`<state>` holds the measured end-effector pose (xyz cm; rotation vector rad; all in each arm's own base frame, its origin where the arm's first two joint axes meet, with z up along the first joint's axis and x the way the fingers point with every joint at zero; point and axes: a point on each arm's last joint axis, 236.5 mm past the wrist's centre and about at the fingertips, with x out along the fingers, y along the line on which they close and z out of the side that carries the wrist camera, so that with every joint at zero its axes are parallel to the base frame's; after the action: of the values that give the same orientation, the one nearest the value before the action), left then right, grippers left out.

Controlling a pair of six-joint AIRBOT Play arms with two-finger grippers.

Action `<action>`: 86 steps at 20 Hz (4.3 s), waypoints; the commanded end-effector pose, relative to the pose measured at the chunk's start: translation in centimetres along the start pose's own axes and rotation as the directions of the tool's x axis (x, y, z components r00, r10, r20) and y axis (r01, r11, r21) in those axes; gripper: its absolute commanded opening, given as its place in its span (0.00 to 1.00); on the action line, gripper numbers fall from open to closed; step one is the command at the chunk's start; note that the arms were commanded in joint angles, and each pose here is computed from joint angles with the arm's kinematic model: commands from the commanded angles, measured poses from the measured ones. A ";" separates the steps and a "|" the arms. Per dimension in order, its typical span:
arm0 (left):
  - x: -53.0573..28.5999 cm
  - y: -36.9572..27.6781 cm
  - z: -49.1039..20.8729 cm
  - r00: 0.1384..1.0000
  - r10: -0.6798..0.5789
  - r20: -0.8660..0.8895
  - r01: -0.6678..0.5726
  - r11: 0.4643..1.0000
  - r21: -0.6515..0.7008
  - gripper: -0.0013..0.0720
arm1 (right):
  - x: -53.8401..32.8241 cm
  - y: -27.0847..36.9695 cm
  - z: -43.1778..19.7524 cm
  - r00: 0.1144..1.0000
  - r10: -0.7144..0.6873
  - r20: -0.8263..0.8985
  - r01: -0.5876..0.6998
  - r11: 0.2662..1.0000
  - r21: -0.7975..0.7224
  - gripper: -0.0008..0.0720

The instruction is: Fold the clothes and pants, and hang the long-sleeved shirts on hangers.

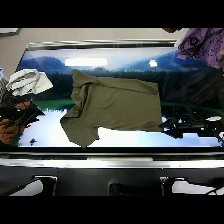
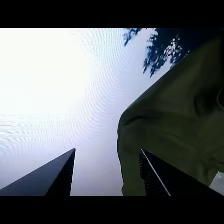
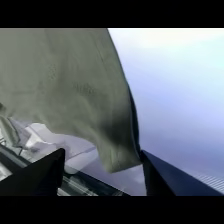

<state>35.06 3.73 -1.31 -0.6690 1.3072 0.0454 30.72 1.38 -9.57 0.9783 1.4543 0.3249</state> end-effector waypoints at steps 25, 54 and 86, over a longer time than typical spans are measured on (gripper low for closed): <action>10.9 -2.6 -5.4 0.982 -0.124 -0.144 0.143 0.981 0.130 0.89 | 0.8 1.2 0.1 0.996 0.089 0.001 -0.089 0.995 0.049 0.05; -38.1 -31.5 8.7 0.451 -0.622 0.640 0.056 0.736 0.675 0.03 | -38.2 48.0 -1.3 0.289 0.459 0.840 0.561 0.630 -0.537 0.05; 10.0 -17.7 19.8 0.960 -0.113 0.257 -0.005 0.909 0.418 0.04 | -2.9 16.3 24.3 0.779 -0.341 0.527 0.507 0.837 -0.207 0.05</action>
<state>58.32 -5.40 2.81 -0.3206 1.0554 -0.2021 55.62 1.29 4.56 0.3797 1.1067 0.0199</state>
